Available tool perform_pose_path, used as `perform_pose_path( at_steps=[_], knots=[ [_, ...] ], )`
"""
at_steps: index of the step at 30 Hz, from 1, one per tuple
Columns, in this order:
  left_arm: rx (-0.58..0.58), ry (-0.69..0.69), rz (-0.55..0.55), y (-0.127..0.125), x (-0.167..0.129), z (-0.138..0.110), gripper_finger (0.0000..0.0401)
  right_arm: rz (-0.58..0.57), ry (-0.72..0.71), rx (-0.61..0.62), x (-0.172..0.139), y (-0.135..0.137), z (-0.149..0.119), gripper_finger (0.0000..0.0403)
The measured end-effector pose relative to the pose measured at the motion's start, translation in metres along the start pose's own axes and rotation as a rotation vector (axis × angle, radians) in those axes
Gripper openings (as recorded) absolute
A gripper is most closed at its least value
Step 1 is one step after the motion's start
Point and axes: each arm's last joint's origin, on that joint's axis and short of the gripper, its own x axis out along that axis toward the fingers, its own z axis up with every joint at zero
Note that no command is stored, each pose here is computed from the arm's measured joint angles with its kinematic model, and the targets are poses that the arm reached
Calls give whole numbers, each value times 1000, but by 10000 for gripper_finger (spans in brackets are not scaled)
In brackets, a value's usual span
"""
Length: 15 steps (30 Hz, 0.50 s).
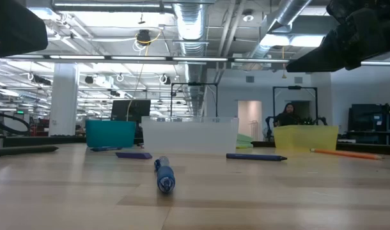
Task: Sort crayons/erasers/pens/pencils in bins
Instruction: Put the bottom left yellow pencil into the red bin
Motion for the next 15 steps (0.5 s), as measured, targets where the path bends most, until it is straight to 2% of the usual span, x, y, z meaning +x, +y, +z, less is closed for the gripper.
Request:
perform_pose_path(
  at_steps=[7,15],
  knots=[
    [5,9,25,0,11,0,93,0,1,-1,0,0,0,1],
    [27,15,11,0,10,1,93,-1,7,-6,0,0,-1,1]
  ],
)
